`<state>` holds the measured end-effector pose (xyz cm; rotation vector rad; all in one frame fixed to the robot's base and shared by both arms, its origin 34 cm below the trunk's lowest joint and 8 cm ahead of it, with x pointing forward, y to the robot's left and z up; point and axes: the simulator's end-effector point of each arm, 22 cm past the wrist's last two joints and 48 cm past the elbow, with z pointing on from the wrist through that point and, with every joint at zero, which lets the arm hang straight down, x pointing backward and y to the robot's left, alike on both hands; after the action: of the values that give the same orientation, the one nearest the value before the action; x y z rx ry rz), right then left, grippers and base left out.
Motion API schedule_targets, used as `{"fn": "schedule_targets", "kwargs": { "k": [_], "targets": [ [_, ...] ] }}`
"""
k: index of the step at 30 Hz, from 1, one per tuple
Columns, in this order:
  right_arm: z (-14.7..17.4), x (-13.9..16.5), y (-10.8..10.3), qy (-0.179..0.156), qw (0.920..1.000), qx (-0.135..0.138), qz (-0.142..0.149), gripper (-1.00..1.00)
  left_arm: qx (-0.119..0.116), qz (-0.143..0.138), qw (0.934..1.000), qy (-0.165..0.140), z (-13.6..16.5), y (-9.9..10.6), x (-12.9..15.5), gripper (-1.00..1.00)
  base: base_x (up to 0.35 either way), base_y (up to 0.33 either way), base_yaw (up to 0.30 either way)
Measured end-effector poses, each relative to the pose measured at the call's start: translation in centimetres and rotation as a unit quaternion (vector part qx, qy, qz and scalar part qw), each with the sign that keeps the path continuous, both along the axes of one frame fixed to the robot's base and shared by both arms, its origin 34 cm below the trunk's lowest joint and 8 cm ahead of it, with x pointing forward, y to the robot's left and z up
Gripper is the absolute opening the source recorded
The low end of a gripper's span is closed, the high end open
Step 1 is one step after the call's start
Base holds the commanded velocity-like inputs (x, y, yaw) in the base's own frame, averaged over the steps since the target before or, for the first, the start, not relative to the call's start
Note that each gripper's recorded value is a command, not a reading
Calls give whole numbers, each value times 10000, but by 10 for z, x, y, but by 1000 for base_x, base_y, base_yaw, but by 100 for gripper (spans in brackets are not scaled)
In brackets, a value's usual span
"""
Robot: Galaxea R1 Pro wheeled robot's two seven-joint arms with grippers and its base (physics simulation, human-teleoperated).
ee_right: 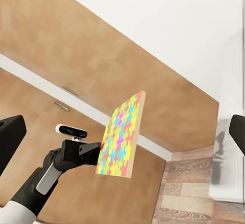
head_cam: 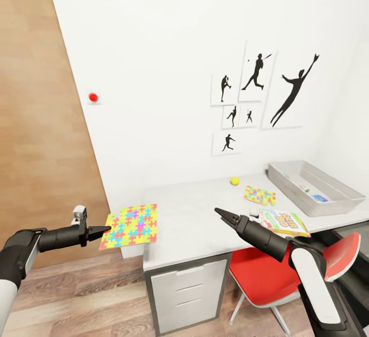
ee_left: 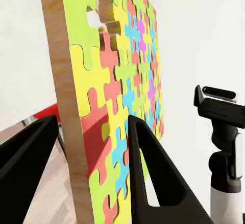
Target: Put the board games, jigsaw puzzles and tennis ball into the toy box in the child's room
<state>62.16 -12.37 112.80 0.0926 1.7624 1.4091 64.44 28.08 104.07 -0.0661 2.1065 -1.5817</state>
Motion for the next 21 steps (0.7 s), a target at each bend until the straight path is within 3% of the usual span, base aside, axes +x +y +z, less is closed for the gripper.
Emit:
{"fn": "schedule_targets", "kwargs": {
  "k": [8, 21],
  "targets": [
    [5, -2, 0, -27, 10000, 21, 8, 100, 63, 49, 10000, -16, 5, 9, -1, -100, 0, 0, -246],
    [13, -4, -1, -10, 10000, 28, 9, 100, 70, 55, 10000, 0, 13, 11, -4, -100, 0, 0, -42]
  ]
}}
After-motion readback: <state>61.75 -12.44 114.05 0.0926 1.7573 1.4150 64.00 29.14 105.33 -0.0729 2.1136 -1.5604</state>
